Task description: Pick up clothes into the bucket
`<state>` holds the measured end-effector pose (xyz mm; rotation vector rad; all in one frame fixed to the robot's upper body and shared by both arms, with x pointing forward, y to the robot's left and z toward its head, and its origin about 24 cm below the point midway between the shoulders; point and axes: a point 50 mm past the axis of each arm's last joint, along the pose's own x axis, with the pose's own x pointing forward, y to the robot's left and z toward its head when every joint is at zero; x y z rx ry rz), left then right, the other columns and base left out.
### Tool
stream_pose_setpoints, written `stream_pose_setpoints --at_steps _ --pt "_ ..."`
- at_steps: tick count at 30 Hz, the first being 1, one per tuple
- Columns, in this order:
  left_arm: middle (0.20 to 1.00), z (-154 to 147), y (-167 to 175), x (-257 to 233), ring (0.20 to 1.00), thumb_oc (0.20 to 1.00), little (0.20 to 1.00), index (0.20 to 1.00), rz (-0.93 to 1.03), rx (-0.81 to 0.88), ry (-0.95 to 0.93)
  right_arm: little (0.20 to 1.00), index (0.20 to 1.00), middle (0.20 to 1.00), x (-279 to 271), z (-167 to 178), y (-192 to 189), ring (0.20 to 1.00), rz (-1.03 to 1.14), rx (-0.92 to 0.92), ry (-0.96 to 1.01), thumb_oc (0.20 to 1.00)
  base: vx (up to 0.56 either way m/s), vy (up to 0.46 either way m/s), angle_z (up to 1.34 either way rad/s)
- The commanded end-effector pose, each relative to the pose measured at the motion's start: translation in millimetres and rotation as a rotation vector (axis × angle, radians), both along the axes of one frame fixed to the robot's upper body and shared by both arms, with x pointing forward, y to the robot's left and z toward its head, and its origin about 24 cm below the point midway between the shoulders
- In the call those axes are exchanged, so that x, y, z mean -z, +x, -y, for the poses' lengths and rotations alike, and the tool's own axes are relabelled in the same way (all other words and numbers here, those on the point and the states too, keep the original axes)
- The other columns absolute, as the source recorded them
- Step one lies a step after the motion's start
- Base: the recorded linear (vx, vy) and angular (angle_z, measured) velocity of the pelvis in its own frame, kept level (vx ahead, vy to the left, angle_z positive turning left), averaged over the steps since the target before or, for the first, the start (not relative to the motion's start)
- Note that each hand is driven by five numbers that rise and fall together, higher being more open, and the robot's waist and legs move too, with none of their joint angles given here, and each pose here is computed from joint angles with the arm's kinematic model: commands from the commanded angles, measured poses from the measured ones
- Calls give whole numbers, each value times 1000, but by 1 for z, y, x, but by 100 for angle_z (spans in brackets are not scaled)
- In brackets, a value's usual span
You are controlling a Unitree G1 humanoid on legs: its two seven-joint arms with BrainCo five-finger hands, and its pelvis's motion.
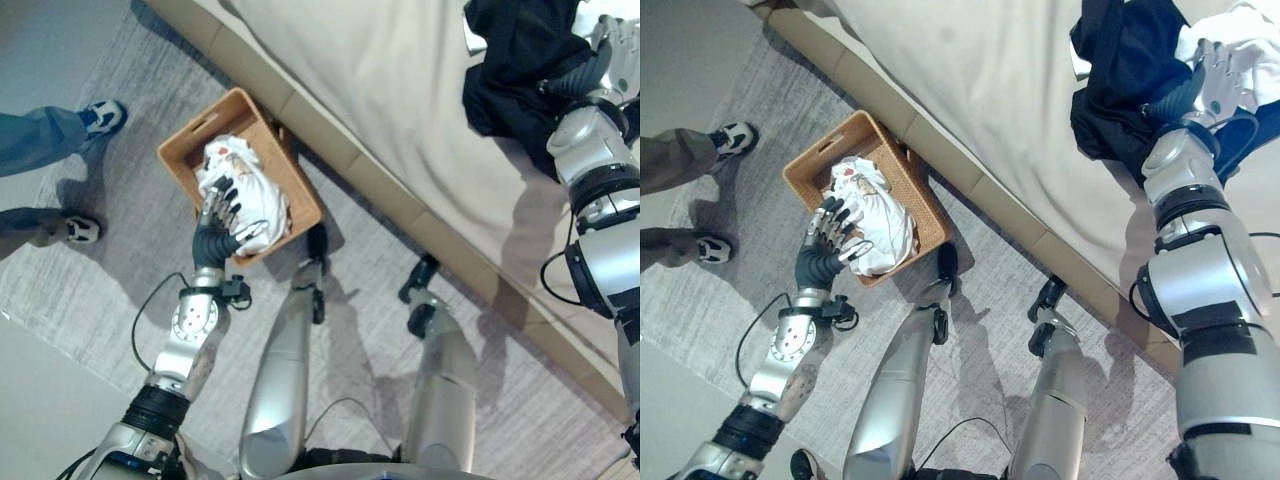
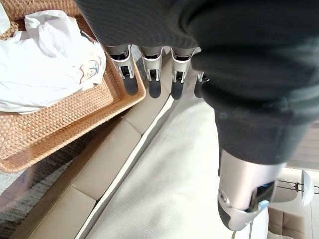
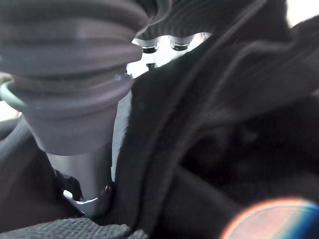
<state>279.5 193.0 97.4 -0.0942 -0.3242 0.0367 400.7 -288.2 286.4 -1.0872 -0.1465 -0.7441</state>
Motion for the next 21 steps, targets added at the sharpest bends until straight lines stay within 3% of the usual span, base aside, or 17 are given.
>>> stream_pose_setpoints --at_steps 1,9,10,21 --pt "1000 7 -10 -16 1000 1000 1000 1000 114 44 -20 1000 1000 1000 -21 9 -6 1000 -2 -10 -80 1000 0 0 0" --pt "1000 4 -12 -11 1000 1000 1000 1000 89 64 -35 1000 1000 1000 -18 25 -11 1000 -79 33 -39 1000 -1 -4 1" --pt "1000 4 -11 -11 1000 1000 1000 1000 87 66 -33 200 200 200 -19 25 -11 200 -76 27 -34 200 -6 -15 5" --pt "1000 4 -11 -10 1000 1000 1000 1000 84 71 -49 200 200 200 -20 25 -11 200 -67 -18 -11 200 1 -1 4"
